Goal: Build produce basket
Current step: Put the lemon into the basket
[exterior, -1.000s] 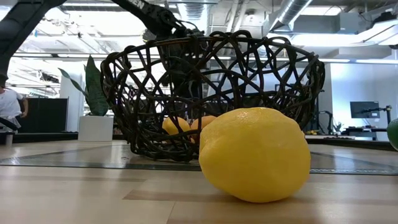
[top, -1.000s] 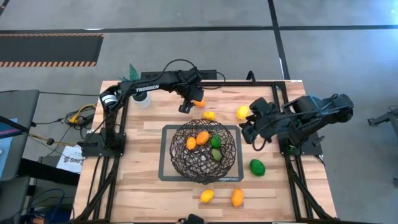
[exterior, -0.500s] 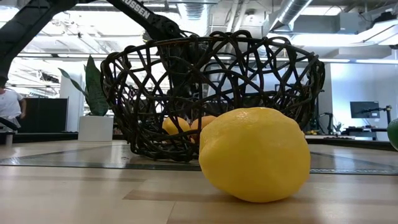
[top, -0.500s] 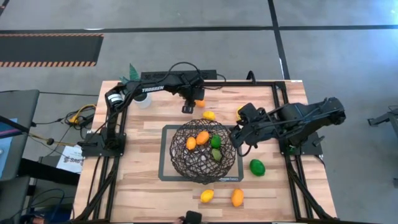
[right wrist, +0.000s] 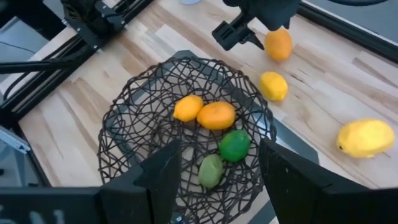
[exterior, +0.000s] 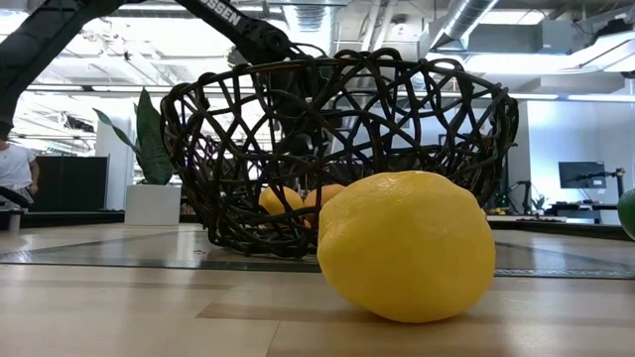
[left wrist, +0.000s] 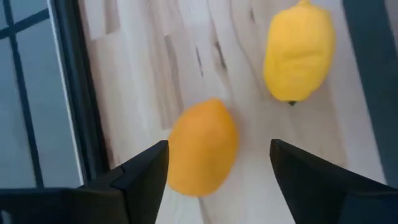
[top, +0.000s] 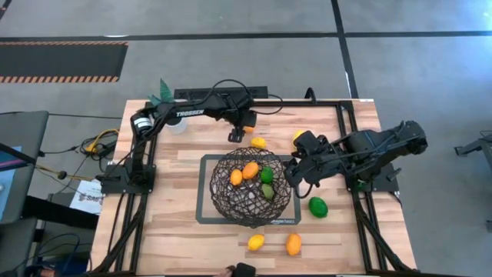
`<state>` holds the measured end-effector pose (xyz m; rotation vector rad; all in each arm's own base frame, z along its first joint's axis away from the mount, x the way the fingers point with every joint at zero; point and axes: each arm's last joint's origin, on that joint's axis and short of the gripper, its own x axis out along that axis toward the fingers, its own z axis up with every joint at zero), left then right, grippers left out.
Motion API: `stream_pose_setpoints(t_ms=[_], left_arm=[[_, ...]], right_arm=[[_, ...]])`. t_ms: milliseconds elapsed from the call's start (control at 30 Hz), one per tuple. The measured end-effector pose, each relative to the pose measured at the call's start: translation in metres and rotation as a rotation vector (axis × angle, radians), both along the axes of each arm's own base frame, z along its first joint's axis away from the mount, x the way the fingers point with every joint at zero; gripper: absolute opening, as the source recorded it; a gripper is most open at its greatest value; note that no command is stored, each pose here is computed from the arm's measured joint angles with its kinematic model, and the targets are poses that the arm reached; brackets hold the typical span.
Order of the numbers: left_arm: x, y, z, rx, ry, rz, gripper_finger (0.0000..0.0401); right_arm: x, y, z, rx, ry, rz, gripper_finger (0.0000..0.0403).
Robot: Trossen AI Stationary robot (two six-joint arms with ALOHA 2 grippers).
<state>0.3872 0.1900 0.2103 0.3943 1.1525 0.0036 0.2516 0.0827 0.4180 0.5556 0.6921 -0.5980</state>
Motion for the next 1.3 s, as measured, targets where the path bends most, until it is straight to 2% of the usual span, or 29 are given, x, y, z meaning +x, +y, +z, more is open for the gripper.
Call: stream_pose_setpoints(t_ms=[133, 367, 567, 700, 900, 1100, 1167, 1300], left_arm=[[-0.002, 0.0, -0.012, -0.033, 0.057, -0.006, 0.0271], [0.003, 0.006, -0.026, 0.065, 0.11, 0.007, 0.0268], [0.007, 0.009, -0.024, 0.086, 0.065, -0.001, 0.0267], [0.004, 0.012, -0.024, 0.045, 0.048, -0.01, 0.0267], [0.003, 0.014, -0.024, 0.035, 0.048, -0.013, 0.0267], [0.006, 0.017, -0.046, 0.017, 0.092, -0.025, 0.0267], [0.004, 0.015, -0.057, -0.001, 0.154, -0.027, 0.0267], [0.009, 0.013, -0.057, 0.051, 0.157, -0.025, 0.0264]], right_arm=[[-0.001, 0.004, 0.0, 0.001, -0.004, 0.015, 0.023], [-0.002, 0.01, 0.001, 0.007, -0.017, 0.034, 0.023], [-0.003, 0.014, 0.002, 0.016, -0.032, 0.04, 0.023], [-0.004, 0.017, 0.002, 0.017, -0.037, 0.04, 0.023], [-0.003, 0.018, 0.003, 0.007, -0.057, 0.036, 0.023], [-0.002, 0.019, 0.004, 0.014, -0.074, 0.036, 0.022], [-0.002, 0.019, 0.004, 0.016, -0.077, 0.036, 0.0217], [-0.002, 0.02, 0.004, 0.018, -0.083, 0.041, 0.0211]])
